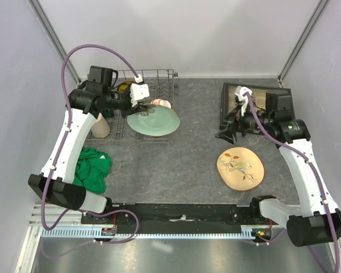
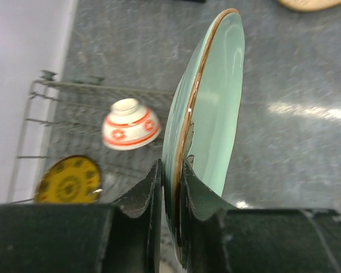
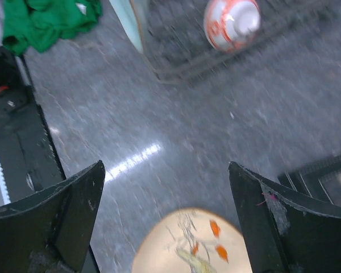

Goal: Unload the mixed dishes from the dish rack
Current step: Pick up the plate from the dish rack, then place the plate on the plate.

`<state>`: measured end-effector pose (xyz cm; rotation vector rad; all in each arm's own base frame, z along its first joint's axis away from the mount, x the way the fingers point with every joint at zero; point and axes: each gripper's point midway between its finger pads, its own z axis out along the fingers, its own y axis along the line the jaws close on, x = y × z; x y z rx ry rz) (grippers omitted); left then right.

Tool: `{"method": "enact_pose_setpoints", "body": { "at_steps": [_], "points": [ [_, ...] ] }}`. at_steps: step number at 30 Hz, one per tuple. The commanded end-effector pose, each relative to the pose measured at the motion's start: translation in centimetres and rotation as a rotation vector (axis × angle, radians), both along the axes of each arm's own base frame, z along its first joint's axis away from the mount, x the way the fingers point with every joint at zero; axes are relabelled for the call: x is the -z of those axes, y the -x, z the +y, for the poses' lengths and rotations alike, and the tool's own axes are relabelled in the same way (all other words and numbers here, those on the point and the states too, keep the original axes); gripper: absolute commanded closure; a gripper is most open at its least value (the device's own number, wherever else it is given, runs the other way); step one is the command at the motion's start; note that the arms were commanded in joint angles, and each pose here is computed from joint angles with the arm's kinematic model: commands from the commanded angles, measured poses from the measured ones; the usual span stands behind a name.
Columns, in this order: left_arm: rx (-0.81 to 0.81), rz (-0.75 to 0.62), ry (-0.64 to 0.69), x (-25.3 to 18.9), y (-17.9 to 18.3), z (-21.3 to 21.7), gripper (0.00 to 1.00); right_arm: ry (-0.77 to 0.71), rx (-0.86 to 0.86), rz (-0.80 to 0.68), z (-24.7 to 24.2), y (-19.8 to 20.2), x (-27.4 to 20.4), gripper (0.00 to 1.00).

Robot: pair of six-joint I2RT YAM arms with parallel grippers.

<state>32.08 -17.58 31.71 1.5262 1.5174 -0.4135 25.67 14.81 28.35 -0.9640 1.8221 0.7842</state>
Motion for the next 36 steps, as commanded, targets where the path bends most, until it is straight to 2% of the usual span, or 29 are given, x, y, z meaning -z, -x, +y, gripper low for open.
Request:
{"method": "enact_pose_setpoints", "body": {
  "at_steps": [1,10,17,20,23,29,32,33,35,36],
  "points": [
    [0.097,0.002,0.203,-4.0,2.5,-3.1,0.98,-0.110,-0.072,-0.085,5.3,-0.2,-4.9,0.02],
    [0.155,0.107,0.256,-3.7,4.1,-5.3,0.98,-0.051,-0.140,-0.093,12.1,-0.1,-4.0,0.02],
    [0.190,0.139,0.274,-3.4,5.3,-5.8,0.98,-0.004,-0.148,-0.115,14.0,-1.4,-3.2,0.02],
    [0.205,0.157,0.281,-3.1,6.0,-5.9,0.98,0.013,-0.151,-0.126,14.8,-1.8,-3.0,0.05],
    [0.216,0.155,0.284,-3.1,6.5,-5.9,0.98,0.020,-0.157,-0.127,15.5,-2.2,-2.7,0.14],
    [0.222,0.149,0.290,-3.0,7.2,-5.9,0.98,0.037,-0.171,-0.106,16.5,-2.4,-1.6,0.40],
    [0.222,0.143,0.296,-3.1,7.3,-5.8,0.98,0.046,-0.178,-0.095,16.7,-2.3,-1.0,0.58],
    [0.224,0.135,0.298,-3.2,7.4,-5.8,0.98,0.051,-0.177,-0.092,16.7,-2.4,-0.8,0.70],
    [0.220,0.137,0.298,-3.1,7.3,-5.8,0.98,0.055,-0.180,-0.088,16.7,-2.3,-0.6,0.82],
    [0.217,0.141,0.303,-3.2,7.3,-5.9,0.98,0.055,-0.179,-0.085,16.7,-2.3,-0.6,0.95]
  ]
}}
